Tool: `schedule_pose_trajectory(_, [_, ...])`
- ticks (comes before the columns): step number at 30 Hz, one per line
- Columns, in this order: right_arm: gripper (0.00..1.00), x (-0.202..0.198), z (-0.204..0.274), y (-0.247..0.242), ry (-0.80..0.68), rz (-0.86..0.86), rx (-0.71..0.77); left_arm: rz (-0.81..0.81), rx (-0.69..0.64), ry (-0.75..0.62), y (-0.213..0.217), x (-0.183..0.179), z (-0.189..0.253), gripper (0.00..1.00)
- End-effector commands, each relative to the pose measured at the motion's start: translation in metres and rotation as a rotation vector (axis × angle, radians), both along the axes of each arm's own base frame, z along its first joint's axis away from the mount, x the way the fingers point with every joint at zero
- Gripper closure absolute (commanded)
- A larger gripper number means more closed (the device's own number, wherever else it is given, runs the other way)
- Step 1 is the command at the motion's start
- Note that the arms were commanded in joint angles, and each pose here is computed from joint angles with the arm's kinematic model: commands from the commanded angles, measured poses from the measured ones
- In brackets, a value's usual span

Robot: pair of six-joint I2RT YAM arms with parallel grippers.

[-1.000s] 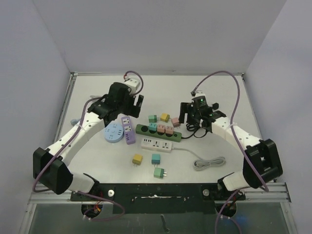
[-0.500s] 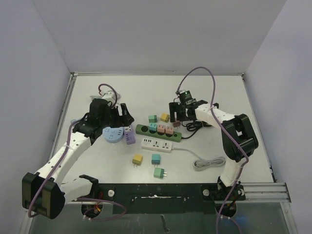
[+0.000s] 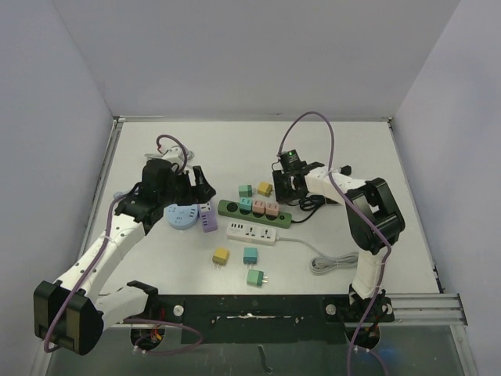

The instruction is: Insert the plug

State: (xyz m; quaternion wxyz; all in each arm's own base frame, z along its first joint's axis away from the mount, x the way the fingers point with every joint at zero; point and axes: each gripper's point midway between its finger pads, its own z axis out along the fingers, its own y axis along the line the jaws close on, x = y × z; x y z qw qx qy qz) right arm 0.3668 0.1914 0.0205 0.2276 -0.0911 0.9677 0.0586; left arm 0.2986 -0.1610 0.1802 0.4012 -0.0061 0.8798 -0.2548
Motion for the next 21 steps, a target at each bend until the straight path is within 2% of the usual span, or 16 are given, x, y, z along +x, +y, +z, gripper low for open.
schedule_pose_trajectory(1, [0.57, 0.024, 0.045, 0.0, -0.172, -0.046, 0.029, -0.03, -0.074, -0.074, -0.01, 0.003, 0.03, 0.23])
schedule_pose_trajectory(7, [0.58, 0.026, 0.119, 0.006, -0.401, -0.007, 0.112, -0.083, -0.221, -0.096, -0.032, 0.003, 0.063, 0.23])
schedule_pose_trajectory(11, [0.57, 0.001, 0.168, 0.034, -0.541, 0.158, 0.192, -0.251, -0.509, -0.049, -0.073, -0.017, 0.108, 0.23])
schedule_pose_trajectory(13, [0.57, -0.022, 0.19, 0.056, -0.611, 0.271, 0.257, -0.278, -0.631, -0.042, -0.085, -0.022, 0.128, 0.24])
schedule_pose_trajectory(17, [0.55, -0.067, 0.208, 0.085, -0.703, 0.462, 0.38, -0.254, -0.636, -0.086, -0.09, -0.018, 0.138, 0.23])
schedule_pose_trajectory(21, [0.55, -0.1, 0.217, 0.105, -0.77, 0.596, 0.453, -0.285, -0.61, -0.045, -0.102, -0.025, 0.129, 0.23])
